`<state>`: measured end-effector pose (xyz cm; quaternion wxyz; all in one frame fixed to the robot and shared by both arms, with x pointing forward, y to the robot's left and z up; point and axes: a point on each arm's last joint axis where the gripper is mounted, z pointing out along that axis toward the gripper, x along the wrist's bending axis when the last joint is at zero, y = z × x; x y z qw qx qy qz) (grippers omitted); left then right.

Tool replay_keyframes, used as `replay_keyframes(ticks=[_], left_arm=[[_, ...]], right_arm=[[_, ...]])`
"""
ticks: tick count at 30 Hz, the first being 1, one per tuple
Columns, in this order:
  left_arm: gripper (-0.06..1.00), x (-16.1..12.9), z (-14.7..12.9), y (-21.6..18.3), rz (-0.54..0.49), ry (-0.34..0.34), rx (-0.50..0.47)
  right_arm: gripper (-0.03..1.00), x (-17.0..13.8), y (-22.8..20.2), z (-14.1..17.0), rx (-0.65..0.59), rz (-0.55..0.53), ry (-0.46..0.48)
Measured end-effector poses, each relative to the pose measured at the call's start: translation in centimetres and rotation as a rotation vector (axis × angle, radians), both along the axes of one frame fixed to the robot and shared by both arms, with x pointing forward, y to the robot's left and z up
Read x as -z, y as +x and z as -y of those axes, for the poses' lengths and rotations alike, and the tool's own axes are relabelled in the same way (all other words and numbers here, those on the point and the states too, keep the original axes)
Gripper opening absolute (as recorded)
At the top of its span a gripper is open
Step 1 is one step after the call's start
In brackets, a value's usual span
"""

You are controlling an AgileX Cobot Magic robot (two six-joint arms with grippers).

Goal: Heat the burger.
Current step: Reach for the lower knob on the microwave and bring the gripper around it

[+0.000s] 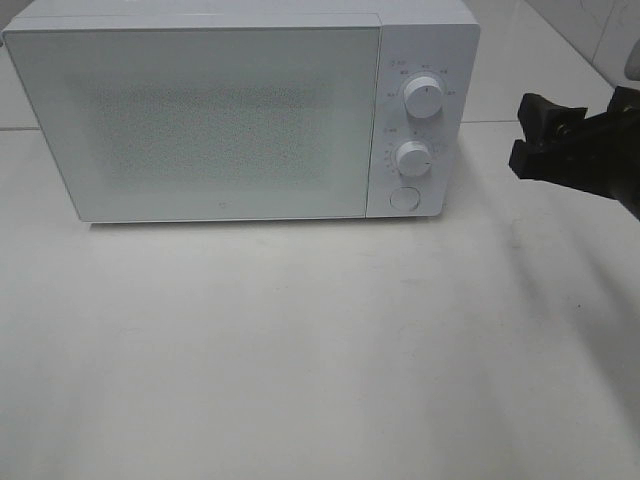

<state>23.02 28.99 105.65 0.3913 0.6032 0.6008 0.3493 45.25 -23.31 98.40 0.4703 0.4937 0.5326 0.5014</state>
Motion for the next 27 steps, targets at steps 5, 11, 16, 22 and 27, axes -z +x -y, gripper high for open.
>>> replay_keyframes(ticks=[5,11,16,22,27], left_arm=[[0.99,0.0,0.0,0.0,0.000,0.002,0.001],[0.99,0.0,0.0,0.0,0.000,0.002,0.001],[0.99,0.0,0.0,0.0,0.000,0.002,0.001],[0.99,0.0,0.0,0.0,0.000,0.002,0.001],[0.99,0.0,0.0,0.0,0.000,0.002,0.001]], right_arm=[[0.75,1.5,0.0,-1.8,0.019,0.008,-0.007],[0.75,3.7,0.3,-3.9,0.009,-0.079,-0.028],[0.75,4.7,0.9,-5.6,0.009,-0.113,-0.033],[0.75,5.4,2.0,-7.0,0.004,-0.119,-0.058],[0.75,5.5,3.2,-7.9,0.020,-0.113,-0.044]])
